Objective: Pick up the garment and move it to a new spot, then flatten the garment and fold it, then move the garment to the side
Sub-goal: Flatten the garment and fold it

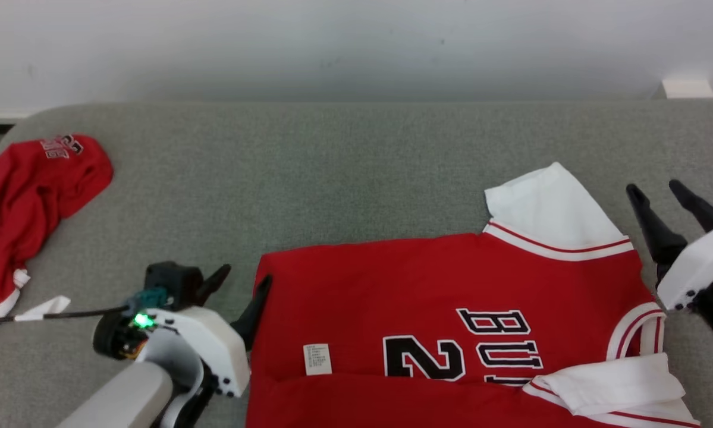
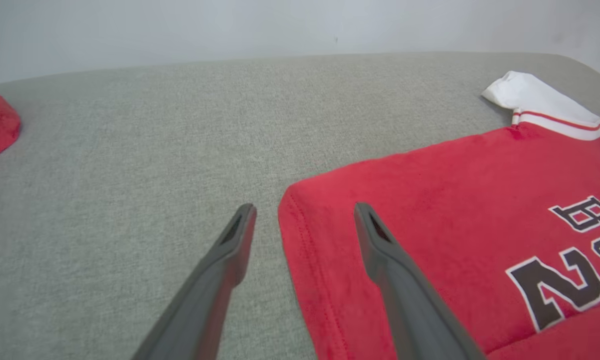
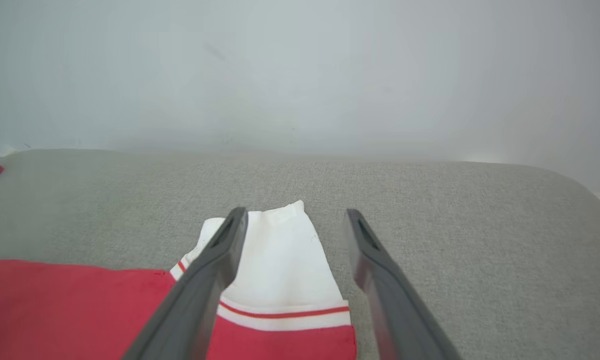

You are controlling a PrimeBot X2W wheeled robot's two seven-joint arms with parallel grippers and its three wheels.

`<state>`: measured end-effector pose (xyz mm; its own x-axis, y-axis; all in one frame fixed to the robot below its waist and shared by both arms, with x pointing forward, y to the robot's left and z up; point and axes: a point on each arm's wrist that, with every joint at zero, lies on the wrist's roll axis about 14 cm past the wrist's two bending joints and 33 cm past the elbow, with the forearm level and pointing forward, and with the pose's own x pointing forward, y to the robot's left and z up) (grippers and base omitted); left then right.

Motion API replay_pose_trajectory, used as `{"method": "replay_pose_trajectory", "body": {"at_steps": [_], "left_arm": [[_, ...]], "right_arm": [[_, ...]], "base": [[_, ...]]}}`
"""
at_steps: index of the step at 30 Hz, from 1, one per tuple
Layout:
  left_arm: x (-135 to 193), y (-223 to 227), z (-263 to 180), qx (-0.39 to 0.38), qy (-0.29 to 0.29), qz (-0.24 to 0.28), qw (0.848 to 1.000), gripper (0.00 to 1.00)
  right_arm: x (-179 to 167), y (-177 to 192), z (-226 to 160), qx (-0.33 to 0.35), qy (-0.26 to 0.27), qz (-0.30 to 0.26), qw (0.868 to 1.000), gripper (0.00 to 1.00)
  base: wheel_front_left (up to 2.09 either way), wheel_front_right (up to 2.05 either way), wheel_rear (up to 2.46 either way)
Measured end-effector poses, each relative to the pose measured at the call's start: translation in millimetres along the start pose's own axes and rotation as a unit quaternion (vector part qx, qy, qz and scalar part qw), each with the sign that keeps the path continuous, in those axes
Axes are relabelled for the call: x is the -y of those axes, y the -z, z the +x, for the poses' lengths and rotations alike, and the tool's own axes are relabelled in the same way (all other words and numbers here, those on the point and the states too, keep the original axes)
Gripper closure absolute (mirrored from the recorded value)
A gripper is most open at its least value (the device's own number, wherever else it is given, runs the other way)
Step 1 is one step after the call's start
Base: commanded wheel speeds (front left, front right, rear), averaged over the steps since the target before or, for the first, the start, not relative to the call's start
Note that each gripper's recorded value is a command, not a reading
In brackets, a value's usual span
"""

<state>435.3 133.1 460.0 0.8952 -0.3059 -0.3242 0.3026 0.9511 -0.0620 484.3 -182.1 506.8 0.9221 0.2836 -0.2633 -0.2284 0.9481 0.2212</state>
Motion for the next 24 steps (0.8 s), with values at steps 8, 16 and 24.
{"method": "replay_pose_trajectory", "body": {"at_steps": [8, 16, 24], "left_arm": [[-0.4, 16.4, 40.9, -0.03, 0.026, 0.02, 0.999, 0.0], [-7.4, 29.7, 51.4, -0.053, 0.031, 0.019, 0.998, 0.0], [-6.1, 37.5, 55.3, -0.075, 0.041, 0.013, 0.996, 0.0]], "right_arm": [[1.9, 32.4, 74.1, -0.088, -0.014, -0.012, 0.996, 0.0], [1.7, 60.5, 120.1, -0.155, -0.023, -0.01, 0.988, 0.0], [-0.6, 95.3, 129.5, -0.248, -0.029, -0.006, 0.968, 0.0]], "base": [[0.0, 0.0, 0.0], [0.0, 0.0, 0.0], [0.0, 0.0, 0.0]]}}
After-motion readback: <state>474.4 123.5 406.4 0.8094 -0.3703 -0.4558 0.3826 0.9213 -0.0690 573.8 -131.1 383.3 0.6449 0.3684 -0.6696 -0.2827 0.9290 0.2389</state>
